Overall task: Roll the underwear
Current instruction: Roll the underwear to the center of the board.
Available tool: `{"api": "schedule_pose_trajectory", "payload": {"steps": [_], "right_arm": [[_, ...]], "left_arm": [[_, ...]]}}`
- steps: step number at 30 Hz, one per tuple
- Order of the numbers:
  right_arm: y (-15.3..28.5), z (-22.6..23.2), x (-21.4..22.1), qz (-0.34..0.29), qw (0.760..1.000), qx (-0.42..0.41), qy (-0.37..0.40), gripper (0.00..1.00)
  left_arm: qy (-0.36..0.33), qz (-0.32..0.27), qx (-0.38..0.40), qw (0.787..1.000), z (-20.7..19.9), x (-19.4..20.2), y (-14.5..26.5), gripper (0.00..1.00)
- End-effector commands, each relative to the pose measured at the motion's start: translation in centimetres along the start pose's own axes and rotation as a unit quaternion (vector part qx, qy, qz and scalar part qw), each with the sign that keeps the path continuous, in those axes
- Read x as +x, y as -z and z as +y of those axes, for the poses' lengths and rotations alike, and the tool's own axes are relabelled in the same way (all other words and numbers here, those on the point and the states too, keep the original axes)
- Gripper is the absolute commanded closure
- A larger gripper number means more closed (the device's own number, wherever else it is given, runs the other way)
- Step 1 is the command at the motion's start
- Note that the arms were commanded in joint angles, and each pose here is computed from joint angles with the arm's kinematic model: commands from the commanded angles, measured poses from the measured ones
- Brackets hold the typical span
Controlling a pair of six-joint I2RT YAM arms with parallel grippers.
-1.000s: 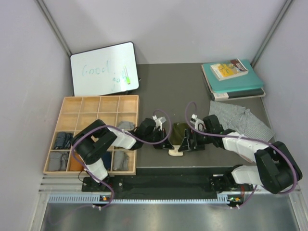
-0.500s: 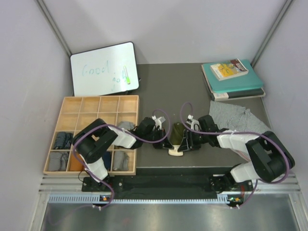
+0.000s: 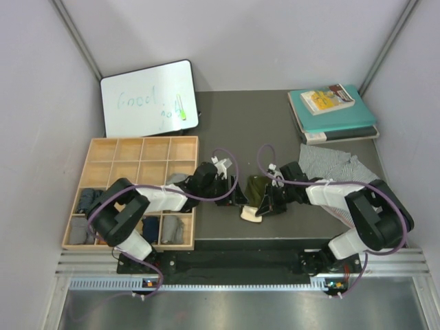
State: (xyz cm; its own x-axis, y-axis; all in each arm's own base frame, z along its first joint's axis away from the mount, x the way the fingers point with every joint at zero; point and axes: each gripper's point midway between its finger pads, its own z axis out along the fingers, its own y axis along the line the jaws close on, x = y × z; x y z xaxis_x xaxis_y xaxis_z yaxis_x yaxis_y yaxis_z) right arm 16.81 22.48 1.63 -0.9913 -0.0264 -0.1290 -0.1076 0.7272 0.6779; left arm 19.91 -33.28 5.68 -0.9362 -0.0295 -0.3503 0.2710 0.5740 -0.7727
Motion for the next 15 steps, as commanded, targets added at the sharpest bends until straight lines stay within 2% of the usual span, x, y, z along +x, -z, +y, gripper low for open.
{"api": "schedule_pose_trajectory", "payload": {"steps": [1, 3, 10, 15], "right_arm": [[-0.5, -5.5, 0.6, -0.004, 0.993, 0.12, -0.022, 1.0], [-0.5, -5.4, 0.5, -0.004, 0.993, 0.116, -0.023, 1.0], [-0.8, -5.3, 0.5, 0.007, 0.995, 0.097, -0.037, 1.0], [-1.2, -5.4, 0.5, 0.02, 0.995, 0.082, -0.045, 1.0]], "left_arm": [[-0.035, -0.024, -0.02, 0.999, 0.6, -0.7, 1.4, 0.29], [-0.043, -0.013, -0.006, 0.999, 0.4, -0.1, 1.3, 0.27], [-0.037, 0.007, 0.059, 0.998, -0.6, 1.1, 0.5, 0.28], [-0.027, 0.016, 0.06, 0.998, 0.4, 1.9, -0.2, 0.32]]}}
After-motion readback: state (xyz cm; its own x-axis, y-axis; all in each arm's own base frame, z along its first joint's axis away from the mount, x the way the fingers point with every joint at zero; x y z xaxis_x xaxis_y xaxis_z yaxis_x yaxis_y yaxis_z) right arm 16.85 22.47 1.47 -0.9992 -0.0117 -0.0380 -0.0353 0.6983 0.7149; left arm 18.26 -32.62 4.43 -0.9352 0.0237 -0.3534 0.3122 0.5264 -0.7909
